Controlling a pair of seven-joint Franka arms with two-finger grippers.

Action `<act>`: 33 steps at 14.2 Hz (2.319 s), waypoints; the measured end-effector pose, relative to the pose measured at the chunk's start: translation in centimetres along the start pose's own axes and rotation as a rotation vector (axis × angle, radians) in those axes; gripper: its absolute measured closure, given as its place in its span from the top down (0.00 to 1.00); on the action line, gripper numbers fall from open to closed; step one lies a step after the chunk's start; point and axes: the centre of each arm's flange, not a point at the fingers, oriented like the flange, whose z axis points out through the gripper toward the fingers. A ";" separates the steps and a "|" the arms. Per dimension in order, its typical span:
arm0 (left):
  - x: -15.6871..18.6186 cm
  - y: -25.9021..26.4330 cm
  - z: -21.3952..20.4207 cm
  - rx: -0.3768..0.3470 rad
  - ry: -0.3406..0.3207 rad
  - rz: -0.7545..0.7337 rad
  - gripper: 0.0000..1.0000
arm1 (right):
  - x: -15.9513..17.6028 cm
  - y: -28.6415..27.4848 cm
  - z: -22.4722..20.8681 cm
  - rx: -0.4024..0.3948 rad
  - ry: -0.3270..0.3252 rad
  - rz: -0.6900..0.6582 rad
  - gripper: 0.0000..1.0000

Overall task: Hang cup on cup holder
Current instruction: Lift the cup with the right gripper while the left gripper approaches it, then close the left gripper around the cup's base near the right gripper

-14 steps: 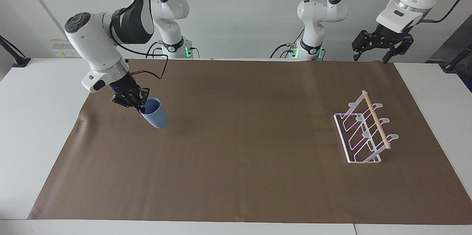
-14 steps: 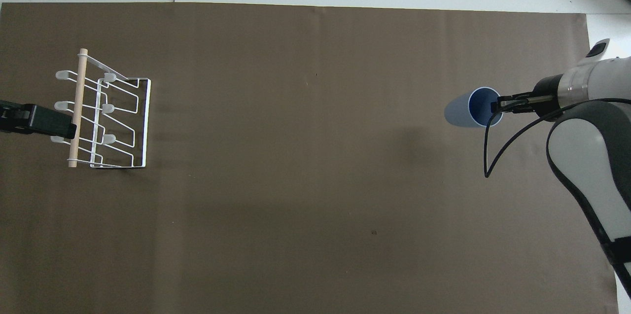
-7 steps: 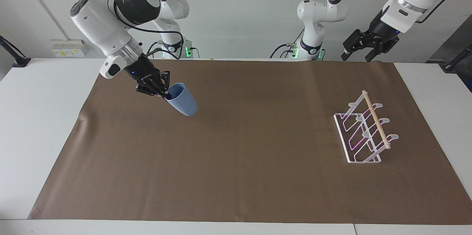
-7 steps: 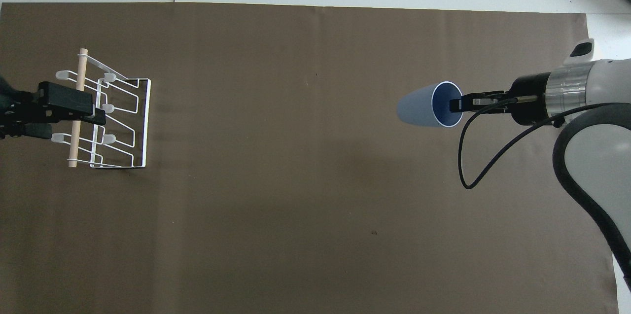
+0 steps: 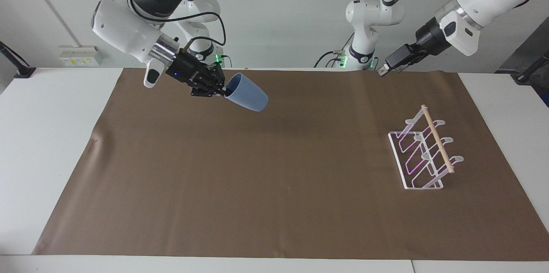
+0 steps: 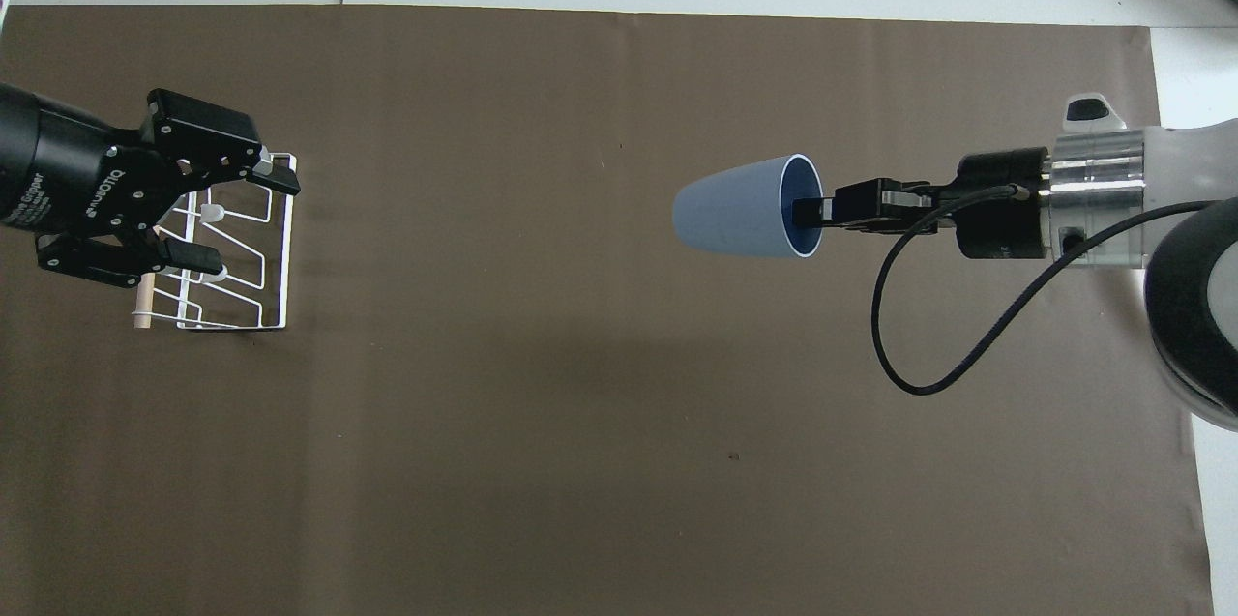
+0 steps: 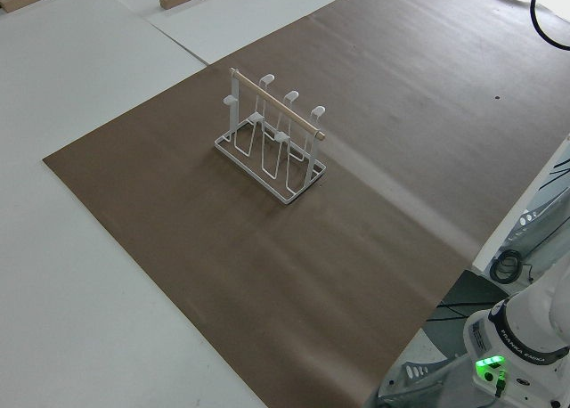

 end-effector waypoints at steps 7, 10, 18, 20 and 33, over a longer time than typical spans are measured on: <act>-1.8 5.8 3.6 -0.098 -0.039 -0.338 1.00 | -2.0 -3.7 4.2 0.369 -0.009 0.147 0.04; -3.1 7.6 4.2 -0.113 -0.057 -0.459 1.00 | -2.8 -2.9 6.3 0.481 -0.017 0.232 0.04; -5.5 10.4 5.0 -0.168 -0.107 -0.677 1.00 | -4.5 -2.9 11.5 0.612 0.019 0.376 0.04; -6.5 11.1 5.6 -0.165 -0.116 -0.698 1.00 | -4.9 -3.4 12.2 0.611 0.019 0.381 0.04; -6.7 11.6 6.8 -0.162 -0.153 -0.855 1.00 | -4.7 -3.2 11.9 0.612 0.026 0.383 0.04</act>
